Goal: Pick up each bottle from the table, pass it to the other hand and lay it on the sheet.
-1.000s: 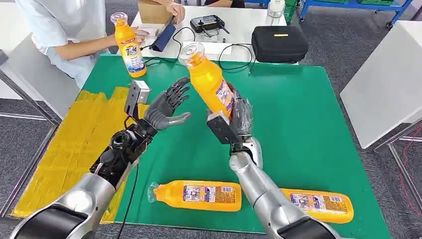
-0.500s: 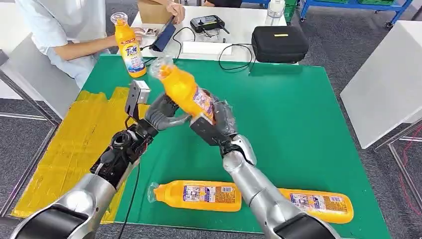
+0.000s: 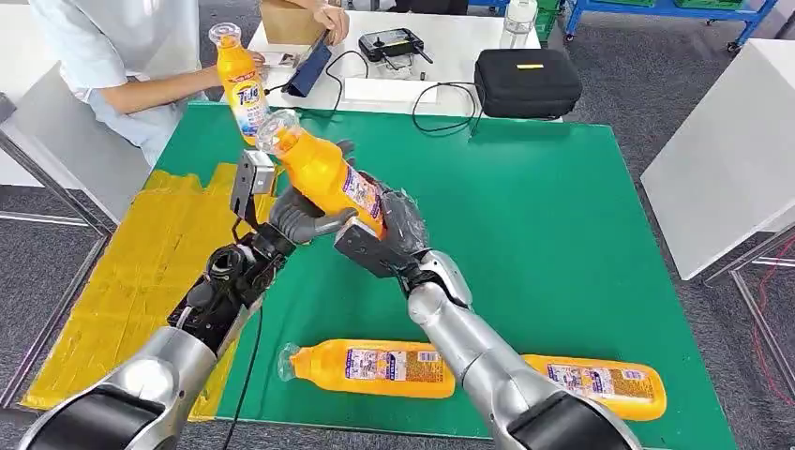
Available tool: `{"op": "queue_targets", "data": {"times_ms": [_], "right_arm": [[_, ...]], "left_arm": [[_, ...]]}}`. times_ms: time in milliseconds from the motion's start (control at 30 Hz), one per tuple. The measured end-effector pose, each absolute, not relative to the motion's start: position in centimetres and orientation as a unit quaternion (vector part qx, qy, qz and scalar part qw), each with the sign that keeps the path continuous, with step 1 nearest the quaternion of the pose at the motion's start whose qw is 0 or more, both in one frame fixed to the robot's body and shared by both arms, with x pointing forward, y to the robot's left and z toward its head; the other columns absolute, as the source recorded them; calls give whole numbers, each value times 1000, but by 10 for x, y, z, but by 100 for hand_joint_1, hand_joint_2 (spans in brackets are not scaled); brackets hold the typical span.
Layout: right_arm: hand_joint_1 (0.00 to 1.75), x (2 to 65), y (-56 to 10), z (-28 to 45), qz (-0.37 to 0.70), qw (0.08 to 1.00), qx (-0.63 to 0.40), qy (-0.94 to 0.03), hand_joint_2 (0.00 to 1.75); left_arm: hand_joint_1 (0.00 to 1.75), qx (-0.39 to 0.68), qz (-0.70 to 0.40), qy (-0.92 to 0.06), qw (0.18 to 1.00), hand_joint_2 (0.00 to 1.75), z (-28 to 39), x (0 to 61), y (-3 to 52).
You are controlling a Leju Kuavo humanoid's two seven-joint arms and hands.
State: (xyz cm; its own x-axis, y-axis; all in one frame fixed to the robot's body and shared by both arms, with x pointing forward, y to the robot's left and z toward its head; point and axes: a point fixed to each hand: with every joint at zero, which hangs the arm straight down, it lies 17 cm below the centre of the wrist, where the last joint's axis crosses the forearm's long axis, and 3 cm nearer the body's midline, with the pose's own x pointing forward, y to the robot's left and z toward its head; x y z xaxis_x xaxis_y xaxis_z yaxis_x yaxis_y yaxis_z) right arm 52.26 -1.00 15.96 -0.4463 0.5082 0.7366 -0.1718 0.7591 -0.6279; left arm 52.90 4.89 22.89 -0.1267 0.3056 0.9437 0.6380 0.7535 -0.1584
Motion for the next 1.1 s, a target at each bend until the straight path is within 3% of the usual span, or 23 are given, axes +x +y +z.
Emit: {"op": "queue_targets", "data": {"times_ms": [133,167,200,1033,1067,1100], "right_arm": [[175,520,-4,157,342,514,-108,-779,175],[175,520,-2,156,347,512,-109,-778,175],[175,519,0,156,349,511,-108,-778,175],[169,515,6,151,356,516,-105,-772,175],[3,515,5,151,354,517,-106,-773,175],[0,515,5,151,352,516,-106,-774,175]], "left_arm": [[0,-321,-139,-737,578,175,228,529,50],[93,-321,-138,-737,579,175,227,529,51],[175,-320,-136,-737,580,175,226,529,52],[175,-299,-113,-743,589,175,218,534,61],[175,-297,-112,-743,589,175,218,535,61],[175,-296,-110,-744,590,175,218,535,61]]}}
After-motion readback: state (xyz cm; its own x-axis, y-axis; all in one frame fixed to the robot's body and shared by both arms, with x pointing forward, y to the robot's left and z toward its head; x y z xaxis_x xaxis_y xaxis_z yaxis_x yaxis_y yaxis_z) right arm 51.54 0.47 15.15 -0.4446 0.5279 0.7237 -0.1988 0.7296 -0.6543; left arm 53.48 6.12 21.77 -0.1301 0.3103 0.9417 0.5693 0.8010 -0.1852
